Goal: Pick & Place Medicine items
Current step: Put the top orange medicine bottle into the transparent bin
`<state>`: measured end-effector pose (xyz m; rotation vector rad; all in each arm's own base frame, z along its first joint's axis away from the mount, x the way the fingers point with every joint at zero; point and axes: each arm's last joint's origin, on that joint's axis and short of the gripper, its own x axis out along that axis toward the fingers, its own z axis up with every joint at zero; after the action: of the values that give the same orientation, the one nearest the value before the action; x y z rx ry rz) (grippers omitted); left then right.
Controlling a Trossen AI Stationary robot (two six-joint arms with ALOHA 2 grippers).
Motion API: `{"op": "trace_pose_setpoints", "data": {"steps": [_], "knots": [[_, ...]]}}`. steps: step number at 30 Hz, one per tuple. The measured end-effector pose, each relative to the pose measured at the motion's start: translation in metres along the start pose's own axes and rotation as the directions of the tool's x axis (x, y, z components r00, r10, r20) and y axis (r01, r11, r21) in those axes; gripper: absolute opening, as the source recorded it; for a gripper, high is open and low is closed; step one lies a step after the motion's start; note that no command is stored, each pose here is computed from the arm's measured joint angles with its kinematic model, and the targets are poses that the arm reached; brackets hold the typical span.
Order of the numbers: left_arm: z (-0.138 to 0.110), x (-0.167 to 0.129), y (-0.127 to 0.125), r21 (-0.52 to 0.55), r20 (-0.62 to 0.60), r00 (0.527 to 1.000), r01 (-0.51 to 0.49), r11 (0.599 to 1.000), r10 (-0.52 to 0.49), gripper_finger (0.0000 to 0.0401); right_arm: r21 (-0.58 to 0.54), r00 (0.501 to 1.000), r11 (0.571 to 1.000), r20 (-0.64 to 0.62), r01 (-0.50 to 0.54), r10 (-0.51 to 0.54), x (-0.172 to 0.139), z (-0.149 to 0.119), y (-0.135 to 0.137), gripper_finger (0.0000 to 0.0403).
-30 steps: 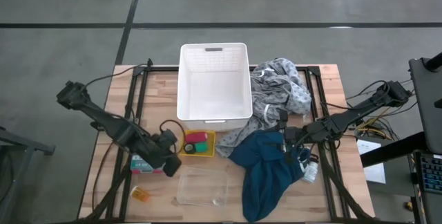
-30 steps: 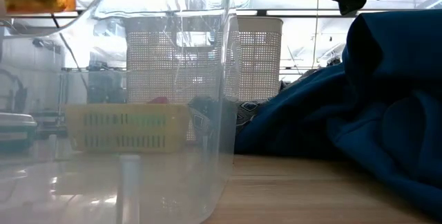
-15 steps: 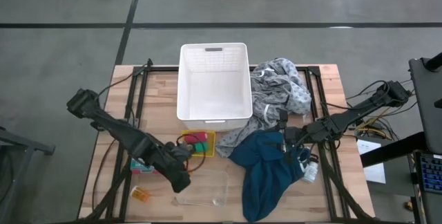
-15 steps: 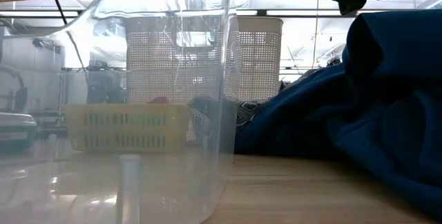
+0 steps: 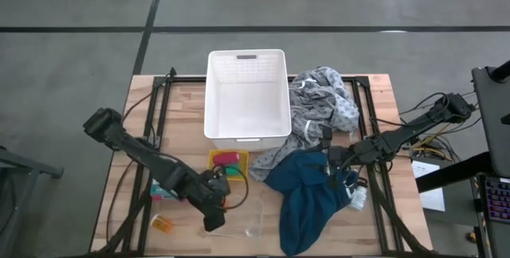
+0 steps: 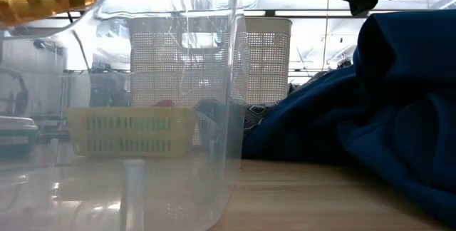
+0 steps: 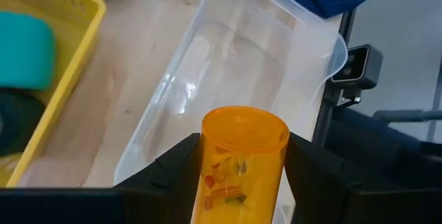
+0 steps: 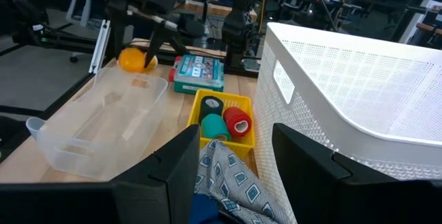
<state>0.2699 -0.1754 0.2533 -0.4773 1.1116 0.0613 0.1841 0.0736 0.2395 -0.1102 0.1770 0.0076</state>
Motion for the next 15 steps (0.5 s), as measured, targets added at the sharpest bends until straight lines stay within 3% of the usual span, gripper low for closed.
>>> {"op": "trace_pose_setpoints", "data": {"steps": [15], "knots": [[-0.002,0.039,-0.003,0.211,-0.025,0.998,-0.044,0.976,0.051,0.0193,0.000,1.000,1.000,0.000,0.001,-0.001,0.000,0.000,0.000,0.0178]]}}
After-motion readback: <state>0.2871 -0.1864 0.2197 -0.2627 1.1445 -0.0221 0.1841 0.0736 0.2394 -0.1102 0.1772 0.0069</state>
